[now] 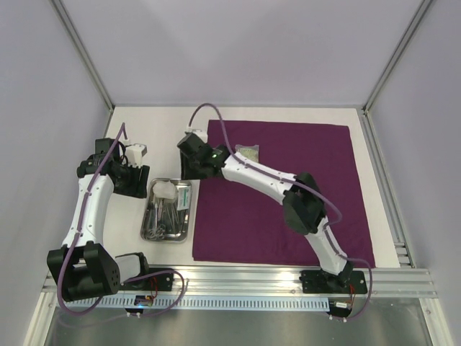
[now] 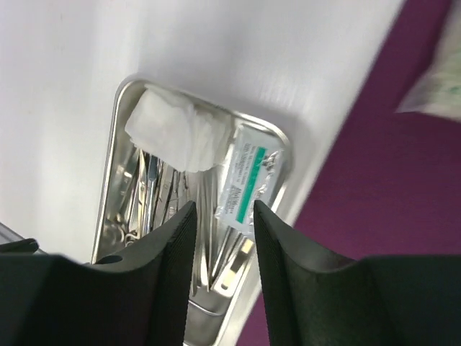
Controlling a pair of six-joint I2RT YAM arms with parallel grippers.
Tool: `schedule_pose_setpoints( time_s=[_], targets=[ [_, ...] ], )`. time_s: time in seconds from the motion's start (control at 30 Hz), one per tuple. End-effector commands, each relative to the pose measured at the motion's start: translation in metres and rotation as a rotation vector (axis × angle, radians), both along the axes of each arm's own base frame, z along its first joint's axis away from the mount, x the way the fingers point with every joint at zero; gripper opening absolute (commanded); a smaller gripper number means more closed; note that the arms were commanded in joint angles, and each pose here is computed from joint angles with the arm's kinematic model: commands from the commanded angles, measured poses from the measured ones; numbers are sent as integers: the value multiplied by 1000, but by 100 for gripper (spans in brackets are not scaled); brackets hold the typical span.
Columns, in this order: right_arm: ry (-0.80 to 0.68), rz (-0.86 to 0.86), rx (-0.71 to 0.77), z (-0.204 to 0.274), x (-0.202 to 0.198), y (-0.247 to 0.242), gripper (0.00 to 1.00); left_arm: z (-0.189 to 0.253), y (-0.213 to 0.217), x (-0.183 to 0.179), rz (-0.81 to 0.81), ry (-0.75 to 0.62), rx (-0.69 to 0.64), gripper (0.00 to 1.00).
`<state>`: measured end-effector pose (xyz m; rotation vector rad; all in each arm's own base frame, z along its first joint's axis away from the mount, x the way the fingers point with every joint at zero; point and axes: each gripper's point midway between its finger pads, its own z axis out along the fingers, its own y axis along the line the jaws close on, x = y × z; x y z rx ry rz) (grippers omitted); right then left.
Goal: Prepare the surgical pack
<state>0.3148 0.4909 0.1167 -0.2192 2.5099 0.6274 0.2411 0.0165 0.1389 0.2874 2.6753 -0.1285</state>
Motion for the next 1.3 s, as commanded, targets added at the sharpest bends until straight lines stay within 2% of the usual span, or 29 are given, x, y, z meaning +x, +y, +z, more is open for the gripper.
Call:
schedule_pose_setpoints(
  time_s=[0.0, 0.2, 0.33, 0.5, 0.9, 1.03, 1.13, 1.17, 1.27],
  targets=[
    [-121, -111, 55, 51, 58, -53, 42, 14, -1, 6, -15, -45, -6, 64],
    [-17, -211, -64, 1, 105, -131, 44, 13, -2, 7, -14, -40, -13, 64],
    [25, -215, -132, -31, 126, -149, 45, 11, -1, 7, -9, -26, -14, 64],
    [57, -182, -128, -50, 138, -142, 44, 10, -1, 8, -1, -12, -18, 64],
    [144, -137, -25, -80, 131, -116, 41, 6, 1, 11, 13, 2, -15, 64],
    [185, -133, 7, -90, 127, -109, 29, 6, 1, 10, 12, 4, -13, 64],
    [198, -129, 35, -87, 125, -105, 5, 7, 1, 10, 11, -1, -12, 64],
    [200, -132, 45, -87, 126, -106, 1, 7, 1, 10, 12, -1, -12, 64],
    [202, -141, 86, -79, 125, -107, 0, 8, 1, 9, 9, -1, -11, 64]
  ],
)
